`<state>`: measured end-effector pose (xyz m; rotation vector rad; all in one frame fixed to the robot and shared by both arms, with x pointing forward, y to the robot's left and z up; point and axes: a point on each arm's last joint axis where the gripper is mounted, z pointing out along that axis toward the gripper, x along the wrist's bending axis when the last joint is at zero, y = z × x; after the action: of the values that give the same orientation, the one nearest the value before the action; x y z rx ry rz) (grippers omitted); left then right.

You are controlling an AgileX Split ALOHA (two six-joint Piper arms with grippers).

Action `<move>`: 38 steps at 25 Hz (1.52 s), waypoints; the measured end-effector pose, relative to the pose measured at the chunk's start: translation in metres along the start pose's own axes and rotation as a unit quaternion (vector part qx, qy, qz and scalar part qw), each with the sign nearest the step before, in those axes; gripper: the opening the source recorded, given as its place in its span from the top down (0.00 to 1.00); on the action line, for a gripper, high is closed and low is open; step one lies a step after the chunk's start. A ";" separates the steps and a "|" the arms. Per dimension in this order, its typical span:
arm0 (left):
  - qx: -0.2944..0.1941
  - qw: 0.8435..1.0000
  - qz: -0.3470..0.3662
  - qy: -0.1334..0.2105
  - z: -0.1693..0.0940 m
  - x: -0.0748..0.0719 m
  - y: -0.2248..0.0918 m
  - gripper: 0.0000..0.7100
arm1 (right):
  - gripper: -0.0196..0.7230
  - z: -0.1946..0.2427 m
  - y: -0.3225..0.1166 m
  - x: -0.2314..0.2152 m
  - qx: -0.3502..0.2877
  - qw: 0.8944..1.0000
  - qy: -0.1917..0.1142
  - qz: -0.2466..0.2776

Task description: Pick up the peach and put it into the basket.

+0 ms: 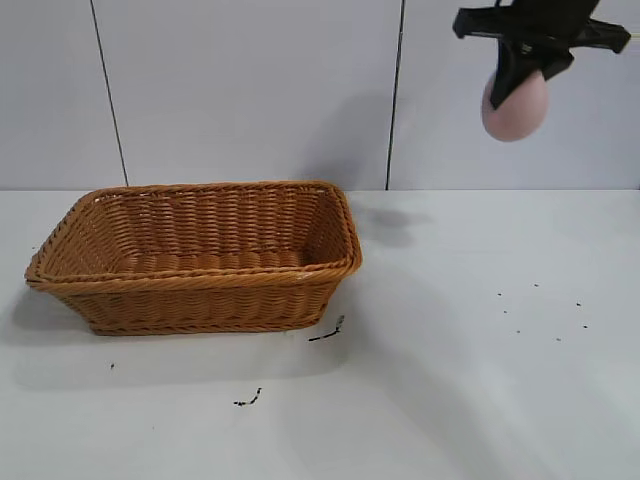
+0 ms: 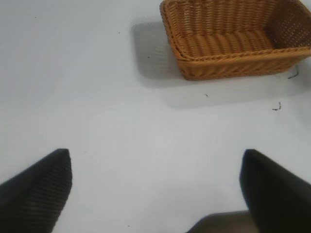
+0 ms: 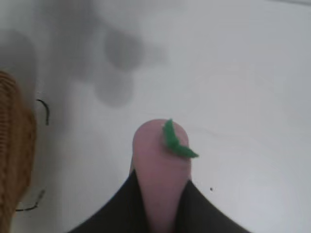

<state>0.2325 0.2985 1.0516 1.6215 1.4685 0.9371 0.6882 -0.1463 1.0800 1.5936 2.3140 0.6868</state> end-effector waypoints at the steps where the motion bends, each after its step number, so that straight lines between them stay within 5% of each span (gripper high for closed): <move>1: 0.000 1.000 0.000 0.000 0.000 0.000 0.000 0.03 | 0.94 0.007 0.001 0.016 -0.001 1.000 0.009 -0.015; 9: 0.000 1.000 0.000 0.000 0.000 0.000 0.000 0.03 | 0.94 0.079 -0.010 0.113 -0.011 0.994 0.072 -0.088; 20: 0.000 1.000 0.000 0.000 0.000 0.000 0.000 0.03 | 0.90 0.172 -0.042 0.147 -0.006 0.988 0.082 -0.130; 23: 0.000 1.000 0.000 0.000 0.000 0.000 0.000 0.03 | 0.68 0.172 -0.042 0.147 -0.007 0.988 0.084 -0.129; 27: 0.000 1.000 0.000 0.000 0.000 0.000 0.000 0.03 | 0.17 0.169 -0.043 0.147 0.005 0.988 0.085 -0.130; 30: 0.000 1.000 0.000 0.000 0.000 0.000 0.000 0.03 | 0.07 0.156 -0.037 0.148 -0.005 0.987 0.086 -0.138; 38: 0.000 1.000 0.000 0.000 0.000 0.000 0.000 0.03 | 0.05 0.083 -0.008 0.140 -0.060 0.984 0.078 -0.147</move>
<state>0.2325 0.2985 1.0516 1.6215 1.4685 0.9371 0.6678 0.0011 1.0131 1.1510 2.4943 0.8835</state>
